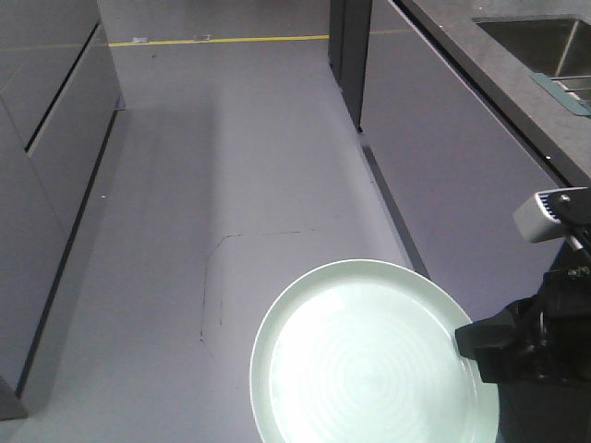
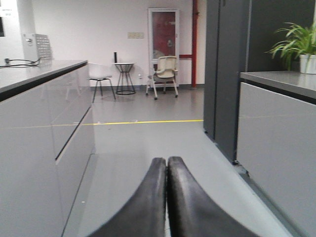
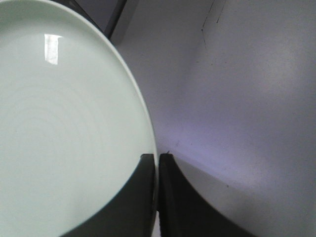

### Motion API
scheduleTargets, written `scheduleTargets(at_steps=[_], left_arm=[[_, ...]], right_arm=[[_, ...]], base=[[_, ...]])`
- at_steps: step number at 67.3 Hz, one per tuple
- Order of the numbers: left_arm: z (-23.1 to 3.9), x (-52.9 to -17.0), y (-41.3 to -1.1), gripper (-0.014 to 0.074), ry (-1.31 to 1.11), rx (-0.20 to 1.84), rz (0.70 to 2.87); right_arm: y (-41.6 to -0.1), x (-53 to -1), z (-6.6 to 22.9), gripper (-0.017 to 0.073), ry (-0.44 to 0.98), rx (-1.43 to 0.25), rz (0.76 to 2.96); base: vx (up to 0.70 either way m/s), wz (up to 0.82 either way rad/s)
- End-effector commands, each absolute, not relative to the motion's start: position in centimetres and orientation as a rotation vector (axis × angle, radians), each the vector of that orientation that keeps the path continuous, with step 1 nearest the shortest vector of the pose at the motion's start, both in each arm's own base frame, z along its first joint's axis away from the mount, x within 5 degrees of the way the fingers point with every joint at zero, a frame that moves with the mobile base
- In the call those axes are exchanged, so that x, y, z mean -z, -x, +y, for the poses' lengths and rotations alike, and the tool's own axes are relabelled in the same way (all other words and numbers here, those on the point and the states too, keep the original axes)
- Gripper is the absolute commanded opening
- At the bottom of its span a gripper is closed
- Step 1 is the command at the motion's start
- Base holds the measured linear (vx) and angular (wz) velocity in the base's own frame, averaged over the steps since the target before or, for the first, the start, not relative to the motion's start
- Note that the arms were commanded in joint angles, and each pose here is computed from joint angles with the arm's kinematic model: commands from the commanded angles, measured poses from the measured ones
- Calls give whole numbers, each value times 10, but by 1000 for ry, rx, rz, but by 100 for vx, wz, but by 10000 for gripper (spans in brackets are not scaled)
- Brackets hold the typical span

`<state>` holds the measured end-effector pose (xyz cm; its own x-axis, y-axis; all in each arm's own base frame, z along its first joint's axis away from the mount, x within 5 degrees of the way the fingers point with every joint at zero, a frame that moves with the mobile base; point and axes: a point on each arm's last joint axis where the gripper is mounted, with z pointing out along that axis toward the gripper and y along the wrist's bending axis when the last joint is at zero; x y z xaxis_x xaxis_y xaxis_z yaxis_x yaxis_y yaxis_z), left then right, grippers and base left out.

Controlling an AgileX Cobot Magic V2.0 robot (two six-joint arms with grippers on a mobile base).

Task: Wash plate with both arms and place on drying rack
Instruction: 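Drive the base away from the counter holding the plate in the right gripper, then drive along the aisle carrying the plate in the right gripper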

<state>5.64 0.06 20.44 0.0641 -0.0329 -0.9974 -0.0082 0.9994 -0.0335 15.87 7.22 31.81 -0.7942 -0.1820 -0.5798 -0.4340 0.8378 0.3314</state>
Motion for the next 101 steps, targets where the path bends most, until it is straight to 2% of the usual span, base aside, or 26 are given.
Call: scheduleTargets(at_steps=[1, 101], left_arm=[[0, -222, -53, -6, 32, 29, 1395], [0, -222, -53, -6, 32, 29, 1395]], right_arm=[[-160, -331, 74, -4, 430, -642, 2390], [-160, -331, 74, -4, 430, -640, 2389]], base=[[8, 29], [9, 15]])
